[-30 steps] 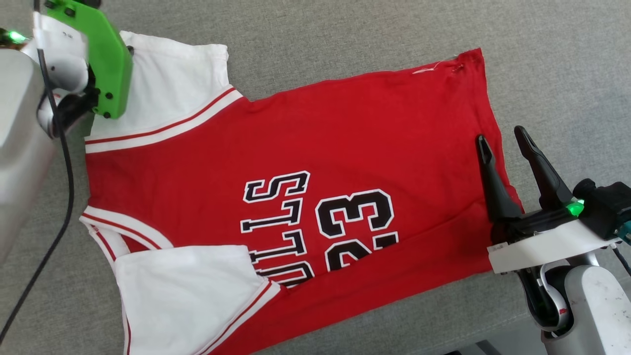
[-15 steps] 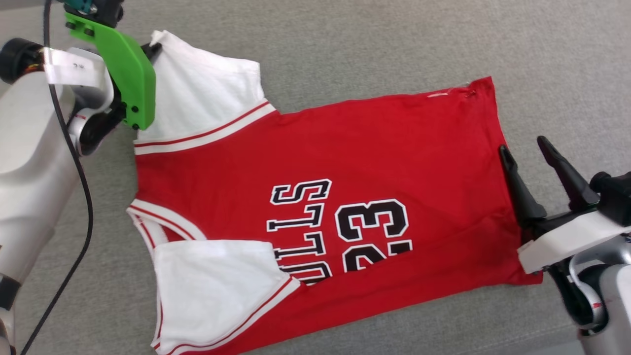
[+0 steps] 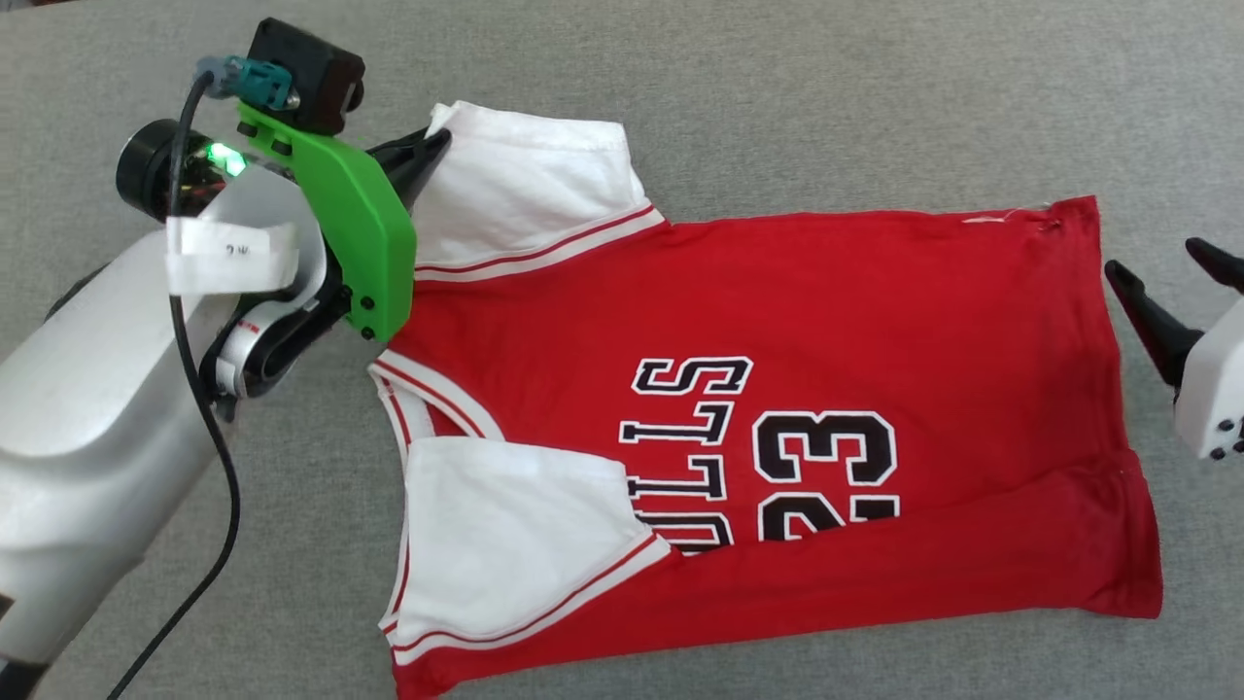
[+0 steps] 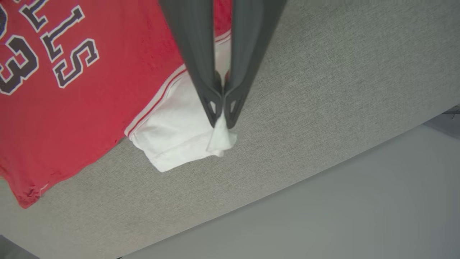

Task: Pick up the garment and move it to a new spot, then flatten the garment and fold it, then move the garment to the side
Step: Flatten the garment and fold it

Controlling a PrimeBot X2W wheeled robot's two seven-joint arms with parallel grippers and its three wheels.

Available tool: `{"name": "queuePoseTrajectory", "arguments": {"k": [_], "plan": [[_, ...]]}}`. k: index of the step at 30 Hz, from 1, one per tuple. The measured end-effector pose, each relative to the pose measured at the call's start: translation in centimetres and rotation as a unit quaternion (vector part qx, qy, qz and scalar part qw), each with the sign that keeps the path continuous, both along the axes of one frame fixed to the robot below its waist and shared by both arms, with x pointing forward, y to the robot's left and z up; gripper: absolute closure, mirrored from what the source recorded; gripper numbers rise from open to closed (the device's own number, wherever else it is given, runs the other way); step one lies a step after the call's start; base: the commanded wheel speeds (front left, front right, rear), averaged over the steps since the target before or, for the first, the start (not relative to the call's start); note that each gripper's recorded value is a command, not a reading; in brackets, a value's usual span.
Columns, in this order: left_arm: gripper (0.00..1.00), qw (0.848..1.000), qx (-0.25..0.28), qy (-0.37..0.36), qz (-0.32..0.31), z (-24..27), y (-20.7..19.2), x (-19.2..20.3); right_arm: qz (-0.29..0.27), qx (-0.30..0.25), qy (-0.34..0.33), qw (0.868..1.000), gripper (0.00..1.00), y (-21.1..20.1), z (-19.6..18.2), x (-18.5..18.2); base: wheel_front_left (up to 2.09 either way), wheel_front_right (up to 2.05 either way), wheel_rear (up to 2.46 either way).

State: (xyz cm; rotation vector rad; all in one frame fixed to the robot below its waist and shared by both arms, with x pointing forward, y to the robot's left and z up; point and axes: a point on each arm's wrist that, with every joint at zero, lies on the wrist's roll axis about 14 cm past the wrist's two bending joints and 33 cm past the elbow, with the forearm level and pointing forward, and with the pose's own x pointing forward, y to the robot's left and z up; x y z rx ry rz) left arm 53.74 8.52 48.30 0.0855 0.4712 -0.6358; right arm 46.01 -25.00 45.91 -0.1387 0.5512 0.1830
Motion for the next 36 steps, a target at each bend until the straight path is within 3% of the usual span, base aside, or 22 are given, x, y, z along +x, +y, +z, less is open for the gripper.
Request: {"name": "queuePoseTrajectory", "arguments": {"k": [6,18,19,20,36], "plan": [[1.00,1.000,0.003,-0.015,-0.009,0.4,0.4,-2.5,0.007,-0.035,0.131,0.991,0.00,-0.7,-4.1,4.2,0.00,0.00,0.00],[1.00,1.000,0.012,-0.005,0.006,-0.8,1.7,-3.5,0.024,-0.053,0.198,0.978,0.00,0.6,-9.5,5.9,0.00,0.00,0.00],[1.00,1.000,0.013,-0.003,0.008,-0.9,1.8,-3.6,0.026,-0.053,0.197,0.979,0.54,0.7,-9.7,6.0,0.00,0.00,0.00],[1.00,1.000,0.014,-0.001,0.009,-1.0,2.0,-3.6,0.027,-0.053,0.196,0.979,1.00,0.8,-9.7,6.1,0.00,0.00,0.00],[1.00,0.997,-0.020,-0.007,0.068,0.3,3.9,-6.5,0.018,-0.016,0.074,0.997,1.00,0.6,-3.9,5.4,0.00,0.00,0.00]]}}
